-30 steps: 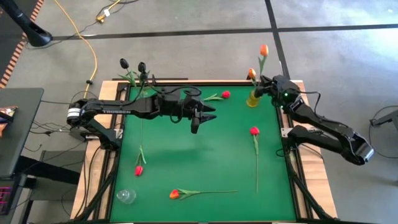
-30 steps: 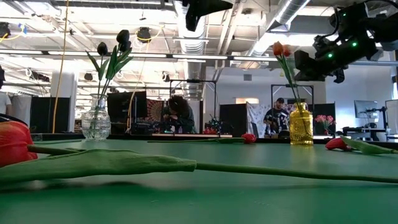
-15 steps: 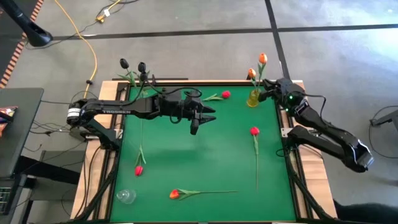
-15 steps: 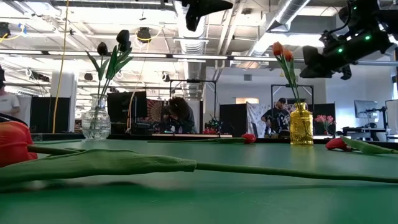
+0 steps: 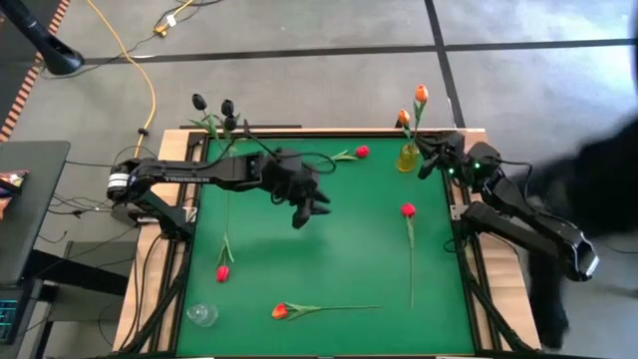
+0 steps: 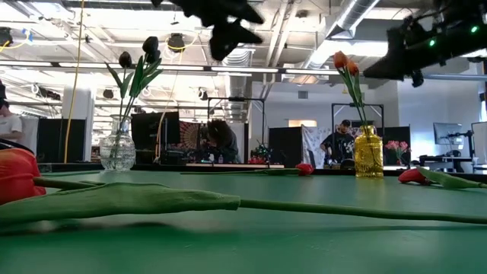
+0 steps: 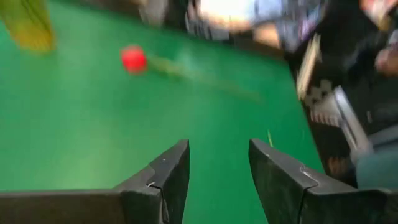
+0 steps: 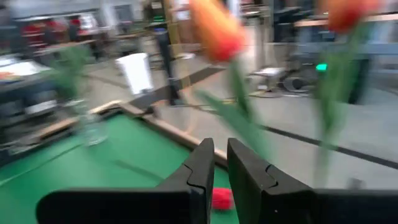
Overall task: Sort flowers into vase by color
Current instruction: Put the orange flower into the yellow vase
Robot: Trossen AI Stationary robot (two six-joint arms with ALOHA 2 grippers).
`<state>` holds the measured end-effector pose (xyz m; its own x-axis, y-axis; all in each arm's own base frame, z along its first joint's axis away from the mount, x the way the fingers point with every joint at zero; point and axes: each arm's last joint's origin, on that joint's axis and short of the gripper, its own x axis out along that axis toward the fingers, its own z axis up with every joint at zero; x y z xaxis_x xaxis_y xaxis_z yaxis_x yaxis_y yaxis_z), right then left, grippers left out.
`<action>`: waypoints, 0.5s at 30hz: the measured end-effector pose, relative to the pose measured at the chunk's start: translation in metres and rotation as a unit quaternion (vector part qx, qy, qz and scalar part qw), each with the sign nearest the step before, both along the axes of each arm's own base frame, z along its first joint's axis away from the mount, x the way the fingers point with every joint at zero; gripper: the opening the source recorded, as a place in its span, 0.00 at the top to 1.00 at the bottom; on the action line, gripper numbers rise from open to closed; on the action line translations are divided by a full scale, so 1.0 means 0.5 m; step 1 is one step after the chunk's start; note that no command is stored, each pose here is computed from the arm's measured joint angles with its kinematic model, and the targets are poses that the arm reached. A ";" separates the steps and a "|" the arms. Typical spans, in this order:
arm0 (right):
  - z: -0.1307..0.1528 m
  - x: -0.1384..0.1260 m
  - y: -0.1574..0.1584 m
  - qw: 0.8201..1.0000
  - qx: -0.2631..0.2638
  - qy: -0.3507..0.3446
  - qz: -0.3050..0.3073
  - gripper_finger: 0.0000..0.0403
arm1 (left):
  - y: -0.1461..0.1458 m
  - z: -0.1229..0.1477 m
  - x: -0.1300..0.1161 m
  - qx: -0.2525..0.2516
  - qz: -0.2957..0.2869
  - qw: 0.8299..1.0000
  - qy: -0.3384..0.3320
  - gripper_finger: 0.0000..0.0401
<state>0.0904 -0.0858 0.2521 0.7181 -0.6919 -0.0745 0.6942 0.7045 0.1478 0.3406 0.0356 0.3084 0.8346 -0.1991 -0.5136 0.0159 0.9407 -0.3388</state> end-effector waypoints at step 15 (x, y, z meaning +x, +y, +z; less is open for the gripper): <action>0.008 0.094 0.169 0.929 0.036 0.059 0.363 0.82 | -0.064 -0.050 -0.014 0.068 -0.070 0.989 0.111 0.62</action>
